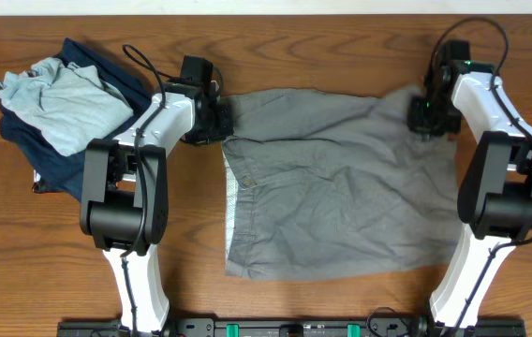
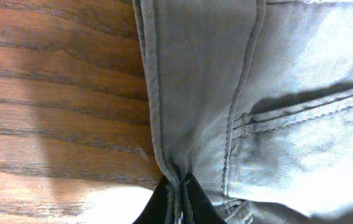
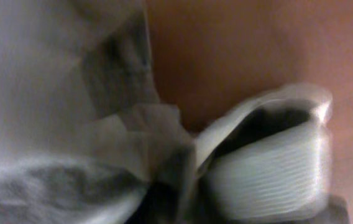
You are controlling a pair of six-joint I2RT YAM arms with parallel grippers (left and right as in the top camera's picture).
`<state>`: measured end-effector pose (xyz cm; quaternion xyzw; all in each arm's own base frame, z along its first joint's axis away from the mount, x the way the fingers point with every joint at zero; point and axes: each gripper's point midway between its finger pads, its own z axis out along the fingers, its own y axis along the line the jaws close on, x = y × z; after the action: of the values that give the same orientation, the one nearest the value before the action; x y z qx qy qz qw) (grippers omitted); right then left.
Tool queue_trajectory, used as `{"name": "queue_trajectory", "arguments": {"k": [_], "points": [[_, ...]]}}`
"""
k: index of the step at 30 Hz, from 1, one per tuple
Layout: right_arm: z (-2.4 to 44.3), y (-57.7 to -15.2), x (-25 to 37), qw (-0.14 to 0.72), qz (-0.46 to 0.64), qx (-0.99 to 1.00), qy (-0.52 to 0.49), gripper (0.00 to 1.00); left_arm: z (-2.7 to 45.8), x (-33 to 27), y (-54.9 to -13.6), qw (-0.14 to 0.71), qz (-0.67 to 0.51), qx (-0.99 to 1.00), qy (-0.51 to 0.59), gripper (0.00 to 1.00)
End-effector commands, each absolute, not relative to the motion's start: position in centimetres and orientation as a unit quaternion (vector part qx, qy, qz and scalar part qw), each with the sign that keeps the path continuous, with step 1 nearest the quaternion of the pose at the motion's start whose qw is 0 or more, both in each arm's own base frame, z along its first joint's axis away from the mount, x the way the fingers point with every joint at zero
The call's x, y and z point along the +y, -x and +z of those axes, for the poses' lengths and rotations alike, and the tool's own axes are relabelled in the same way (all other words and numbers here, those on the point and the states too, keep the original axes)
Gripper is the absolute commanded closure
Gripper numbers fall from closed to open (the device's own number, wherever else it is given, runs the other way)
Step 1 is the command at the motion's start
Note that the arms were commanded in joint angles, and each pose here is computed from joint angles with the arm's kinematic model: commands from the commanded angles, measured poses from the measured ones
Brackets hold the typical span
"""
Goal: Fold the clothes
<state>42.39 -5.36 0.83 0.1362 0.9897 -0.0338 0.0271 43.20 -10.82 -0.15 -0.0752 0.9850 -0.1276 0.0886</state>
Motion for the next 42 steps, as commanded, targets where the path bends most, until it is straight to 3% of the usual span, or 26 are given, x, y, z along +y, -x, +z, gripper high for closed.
{"name": "queue_trajectory", "arguments": {"k": [1, 5, 11, 18, 19, 21, 23, 28, 38, 41, 42], "points": [[3.3, -38.7, -13.1, 0.015, -0.202, 0.930, -0.307, 0.99, -3.7, -9.3, -40.6, 0.035, -0.088, 0.992, 0.088, 0.94], [3.7, -35.9, -15.3, -0.022, -0.215, 0.908, -0.359, 0.87, -3.7, -9.3, -40.5, 0.033, -0.088, 0.992, 0.088, 0.94], [3.2, -35.3, -15.0, -0.048, -0.164, 0.924, -0.342, 0.69, -3.7, -9.3, -40.3, 0.029, -0.087, 0.992, 0.088, 0.94], [5.7, -42.0, -12.1, 0.055, -0.027, 0.963, -0.261, 0.66, -3.7, -9.3, -40.2, 0.028, -0.086, 0.992, 0.089, 0.94], [6.4, -43.3, -11.7, 0.078, -0.006, 0.965, -0.249, 0.61, -3.7, -9.3, -40.2, 0.028, -0.086, 0.992, 0.089, 0.94], [8.2, -46.3, -10.3, 0.130, 0.051, 0.968, -0.208, 0.42, -3.7, -9.3, -40.2, 0.028, -0.086, 0.992, 0.089, 0.94], [9.2, -48.1, -9.2, 0.165, 0.090, 0.966, -0.178, 0.33, -3.7, -9.3, -40.2, 0.028, -0.086, 0.992, 0.089, 0.94], [8.4, -48.7, -7.5, 0.166, 0.124, 0.965, -0.163, 0.33, -3.7, -9.3, -40.2, 0.028, -0.086, 0.992, 0.089, 0.94], [0.1, -46.5, -3.8, 0.075, 0.134, 0.979, -0.137, 0.32, -3.7, -9.3, -40.2, 0.028, -0.087, 0.992, 0.089, 0.94], [-1.5, -46.8, -3.1, 0.072, 0.132, 0.980, -0.130, 0.34, -3.7, -9.3, -40.2, 0.028, -0.087, 0.992, 0.089, 0.94], [-1.7, -47.0, -3.0, 0.074, 0.132, 0.980, -0.128, 0.40, -3.7, -9.3, -40.2, 0.028, -0.087, 0.992, 0.089, 0.94]]}}
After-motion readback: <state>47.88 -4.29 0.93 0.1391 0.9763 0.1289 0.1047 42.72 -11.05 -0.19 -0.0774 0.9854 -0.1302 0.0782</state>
